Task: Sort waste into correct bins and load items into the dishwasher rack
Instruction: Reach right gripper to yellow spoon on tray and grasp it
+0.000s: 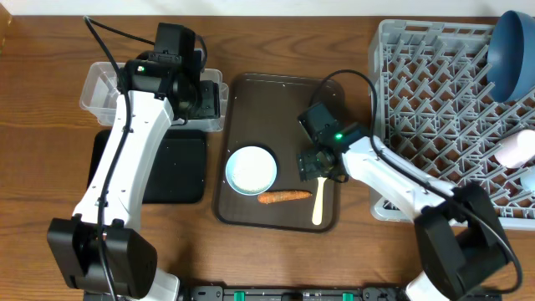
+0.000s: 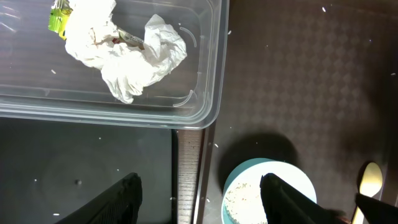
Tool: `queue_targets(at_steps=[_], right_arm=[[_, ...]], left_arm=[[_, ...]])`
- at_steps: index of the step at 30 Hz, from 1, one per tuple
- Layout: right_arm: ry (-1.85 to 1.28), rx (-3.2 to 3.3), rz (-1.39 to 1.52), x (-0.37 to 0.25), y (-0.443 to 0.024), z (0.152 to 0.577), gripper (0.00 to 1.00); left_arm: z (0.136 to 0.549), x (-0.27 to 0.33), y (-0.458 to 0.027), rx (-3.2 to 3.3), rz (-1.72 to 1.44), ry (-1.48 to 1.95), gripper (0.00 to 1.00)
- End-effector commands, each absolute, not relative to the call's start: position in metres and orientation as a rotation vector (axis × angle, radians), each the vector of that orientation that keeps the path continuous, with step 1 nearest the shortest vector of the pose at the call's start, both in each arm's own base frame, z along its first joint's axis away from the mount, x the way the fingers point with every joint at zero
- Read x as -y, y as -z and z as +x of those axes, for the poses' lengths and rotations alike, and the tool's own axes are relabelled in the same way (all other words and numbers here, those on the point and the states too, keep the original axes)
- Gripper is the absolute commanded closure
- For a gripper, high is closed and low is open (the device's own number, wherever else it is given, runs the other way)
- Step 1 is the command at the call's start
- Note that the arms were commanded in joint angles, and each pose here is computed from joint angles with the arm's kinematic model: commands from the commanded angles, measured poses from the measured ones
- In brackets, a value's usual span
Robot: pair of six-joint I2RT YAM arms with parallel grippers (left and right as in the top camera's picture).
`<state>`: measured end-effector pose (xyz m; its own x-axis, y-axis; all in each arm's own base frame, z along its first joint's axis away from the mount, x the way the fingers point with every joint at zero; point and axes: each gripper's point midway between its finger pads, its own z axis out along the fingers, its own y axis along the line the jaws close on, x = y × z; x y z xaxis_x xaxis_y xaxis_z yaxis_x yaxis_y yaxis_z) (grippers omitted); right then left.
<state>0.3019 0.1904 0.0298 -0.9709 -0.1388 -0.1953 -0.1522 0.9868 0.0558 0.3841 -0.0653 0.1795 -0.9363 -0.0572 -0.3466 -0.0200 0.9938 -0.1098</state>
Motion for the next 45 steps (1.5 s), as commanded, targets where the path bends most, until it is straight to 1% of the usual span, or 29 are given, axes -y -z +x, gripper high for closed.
queue_targets(at_steps=[1, 9, 11, 14, 15, 22, 28, 31, 37, 43, 45], right_arm=[[-0.060, -2.962, -0.167, -0.188, -0.017, 0.300, 0.25], [-0.034, -2.994, -0.160, -0.187, -0.003, 0.297, 0.24], [-0.036, -3.003, -0.161, -0.187, 0.000, 0.295, 0.26], [-0.027, -3.018, -0.132, -0.186, 0.001, 0.292, 0.34], [-0.026, -3.018, -0.126, -0.186, 0.001, 0.292, 0.35], [-0.038, -3.007, -0.125, -0.187, 0.003, 0.294, 0.37], [-0.018, -3.032, -0.100, -0.185, 0.015, 0.290, 0.37], [-0.019, -3.039, -0.093, -0.185, 0.018, 0.289, 0.40], [-0.034, -3.046, -0.094, -0.187, 0.018, 0.288, 0.55], [-0.043, -3.047, -0.095, -0.188, 0.018, 0.288, 0.61], [-0.046, -3.043, -0.095, -0.188, 0.017, 0.289, 0.62]], left_arm=[[0.382, 0.062, -0.173, -2.800, -0.070, 0.128, 0.36], [0.382, 0.062, -0.173, -2.800, -0.070, 0.128, 0.36], [0.382, 0.062, -0.173, -2.800, -0.070, 0.128, 0.36], [0.382, 0.062, -0.172, -2.801, -0.070, 0.128, 0.36], [0.382, 0.062, -0.172, -2.801, -0.070, 0.128, 0.36], [0.382, 0.062, -0.172, -2.801, -0.070, 0.128, 0.36], [0.382, 0.062, -0.172, -2.801, -0.070, 0.128, 0.36], [0.382, 0.062, -0.172, -2.801, -0.070, 0.128, 0.36], [0.382, 0.062, -0.172, -2.801, -0.070, 0.128, 0.36], [0.382, 0.062, -0.172, -2.801, -0.069, 0.128, 0.36], [0.382, 0.062, -0.172, -2.801, -0.070, 0.128, 0.36]])
